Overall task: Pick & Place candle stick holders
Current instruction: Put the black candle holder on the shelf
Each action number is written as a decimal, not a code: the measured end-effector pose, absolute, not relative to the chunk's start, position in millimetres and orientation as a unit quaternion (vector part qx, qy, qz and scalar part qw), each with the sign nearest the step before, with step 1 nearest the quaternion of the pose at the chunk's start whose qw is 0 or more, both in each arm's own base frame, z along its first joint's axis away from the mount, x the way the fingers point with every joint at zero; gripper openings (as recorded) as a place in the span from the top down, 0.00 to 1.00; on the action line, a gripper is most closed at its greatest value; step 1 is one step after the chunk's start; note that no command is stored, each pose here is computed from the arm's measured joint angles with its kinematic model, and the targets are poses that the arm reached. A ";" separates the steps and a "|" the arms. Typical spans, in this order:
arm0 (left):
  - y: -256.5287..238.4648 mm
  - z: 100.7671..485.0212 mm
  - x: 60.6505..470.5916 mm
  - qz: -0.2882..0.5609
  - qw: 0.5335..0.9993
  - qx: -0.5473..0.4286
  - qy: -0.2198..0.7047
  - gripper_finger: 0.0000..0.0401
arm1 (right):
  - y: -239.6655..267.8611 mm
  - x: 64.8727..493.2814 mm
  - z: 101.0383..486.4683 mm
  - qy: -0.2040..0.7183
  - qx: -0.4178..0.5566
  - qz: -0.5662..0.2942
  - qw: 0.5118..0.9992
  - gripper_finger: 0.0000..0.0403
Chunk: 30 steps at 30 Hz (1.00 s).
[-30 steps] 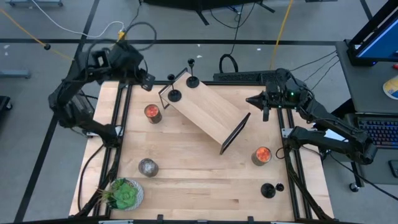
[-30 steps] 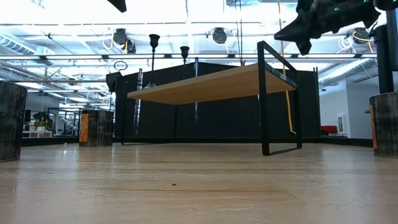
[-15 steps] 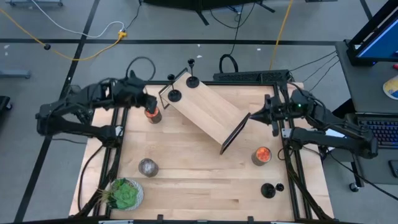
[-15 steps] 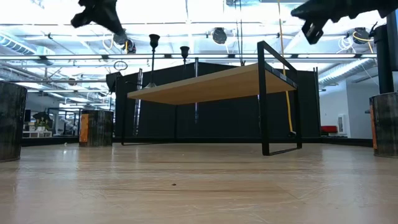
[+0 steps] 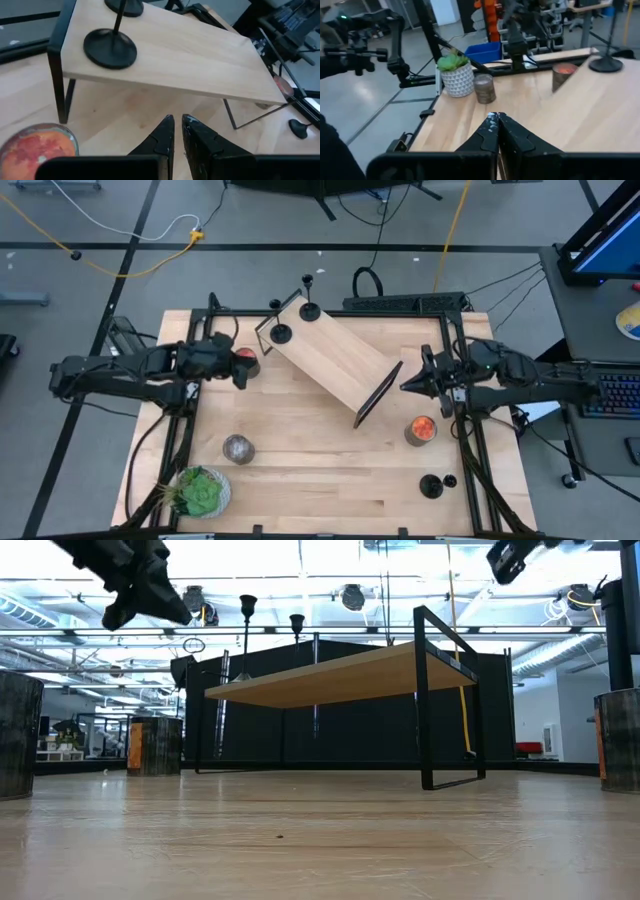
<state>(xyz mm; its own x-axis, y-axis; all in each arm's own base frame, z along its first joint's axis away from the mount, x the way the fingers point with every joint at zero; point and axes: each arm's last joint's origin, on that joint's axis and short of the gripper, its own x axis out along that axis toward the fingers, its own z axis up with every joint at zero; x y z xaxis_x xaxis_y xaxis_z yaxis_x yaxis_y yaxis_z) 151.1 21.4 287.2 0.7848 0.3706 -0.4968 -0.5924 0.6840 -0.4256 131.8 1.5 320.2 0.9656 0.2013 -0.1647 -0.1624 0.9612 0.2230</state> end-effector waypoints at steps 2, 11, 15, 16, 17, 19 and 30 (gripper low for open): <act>18.3 281.7 149.0 0.268 0.898 -0.296 0.186 0.91 | 7.2 134.5 325.6 0.098 0.101 0.099 0.985 1.00; 5.8 270.7 144.6 0.252 0.898 -0.305 0.192 0.91 | 35.8 144.9 337.9 0.264 0.156 0.145 0.941 1.00; 2.5 270.8 144.5 0.249 0.901 -0.298 0.192 0.91 | 49.2 146.0 351.3 0.339 0.195 0.150 0.908 1.00; 1.7 270.8 144.4 0.247 0.903 -0.295 0.193 0.91 | 52.3 146.2 355.4 0.355 0.208 0.148 0.900 1.00; 1.0 270.8 144.4 0.245 0.904 -0.292 0.194 0.91 | 55.7 146.4 358.8 0.371 0.220 0.146 0.890 1.00; -0.3 270.9 144.4 0.241 0.907 -0.285 0.196 0.91 | 63.2 147.4 363.9 0.407 0.244 0.140 0.869 1.00; -6.5 271.4 143.7 0.241 0.920 -0.237 0.196 0.91 | 110.2 153.2 363.0 0.574 0.416 0.101 0.698 1.00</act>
<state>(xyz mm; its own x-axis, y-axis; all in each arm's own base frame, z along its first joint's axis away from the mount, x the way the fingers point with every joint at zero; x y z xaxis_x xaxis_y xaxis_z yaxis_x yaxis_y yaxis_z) 143.7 -6.5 271.4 0.8068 0.3504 -0.4756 -0.5366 0.7714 -0.3420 153.2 110.2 363.0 0.3207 0.6179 -0.7178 0.3367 0.6340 0.6962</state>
